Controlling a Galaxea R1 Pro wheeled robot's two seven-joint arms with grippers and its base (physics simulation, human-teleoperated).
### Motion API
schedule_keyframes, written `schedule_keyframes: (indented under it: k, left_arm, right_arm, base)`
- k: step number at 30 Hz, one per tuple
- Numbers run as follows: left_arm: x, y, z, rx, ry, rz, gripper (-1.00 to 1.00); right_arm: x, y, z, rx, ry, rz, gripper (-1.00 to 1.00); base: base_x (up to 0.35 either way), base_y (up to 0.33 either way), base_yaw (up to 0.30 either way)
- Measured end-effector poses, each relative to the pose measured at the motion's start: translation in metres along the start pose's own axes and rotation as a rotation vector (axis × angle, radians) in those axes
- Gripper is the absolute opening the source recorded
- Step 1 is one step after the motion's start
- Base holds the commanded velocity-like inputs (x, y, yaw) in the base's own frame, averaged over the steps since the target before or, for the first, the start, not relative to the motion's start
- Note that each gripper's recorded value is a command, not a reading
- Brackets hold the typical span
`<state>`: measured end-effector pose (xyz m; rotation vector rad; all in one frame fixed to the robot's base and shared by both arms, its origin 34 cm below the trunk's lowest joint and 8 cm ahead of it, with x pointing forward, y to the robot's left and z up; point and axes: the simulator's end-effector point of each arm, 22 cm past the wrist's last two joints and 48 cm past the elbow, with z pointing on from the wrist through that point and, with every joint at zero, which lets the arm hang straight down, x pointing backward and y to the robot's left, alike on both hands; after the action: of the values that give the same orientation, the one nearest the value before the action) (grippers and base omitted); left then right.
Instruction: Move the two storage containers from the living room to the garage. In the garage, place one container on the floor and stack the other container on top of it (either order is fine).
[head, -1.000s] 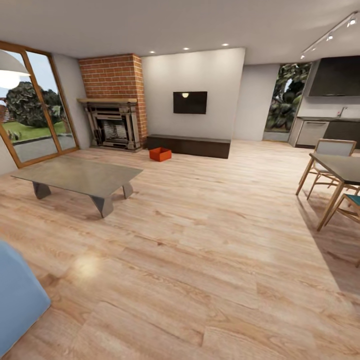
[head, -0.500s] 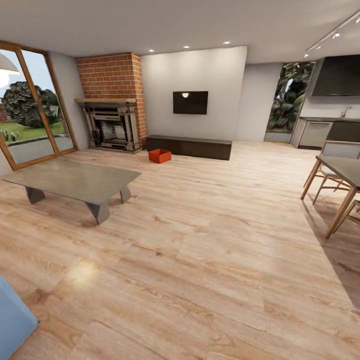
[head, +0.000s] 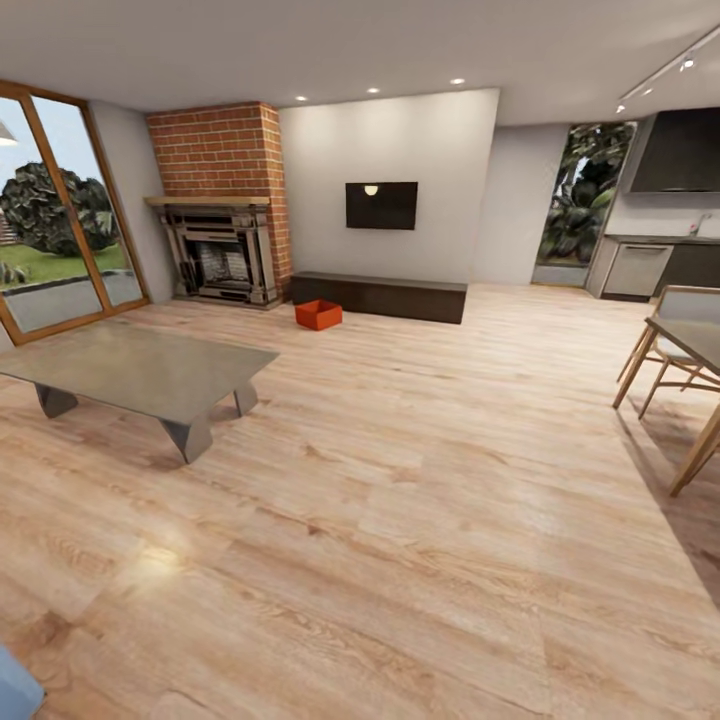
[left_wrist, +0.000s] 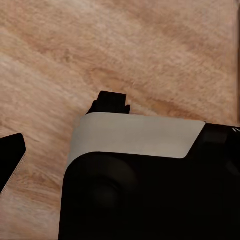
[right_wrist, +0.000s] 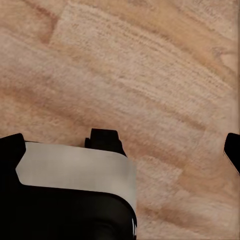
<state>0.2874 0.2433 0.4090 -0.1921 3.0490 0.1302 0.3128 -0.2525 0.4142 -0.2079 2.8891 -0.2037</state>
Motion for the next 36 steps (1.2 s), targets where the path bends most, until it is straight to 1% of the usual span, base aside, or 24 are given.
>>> schedule_keyframes:
  k: [36]
  left_arm:
    - [0.0002, 0.0, 0.0, 0.0, 0.0, 0.0, 1.0]
  right_arm:
    - [0.0, 0.0007, -0.0001, -0.001, 0.0, 0.0, 1.0]
  base:
    - [0.322, 0.0, -0.003]
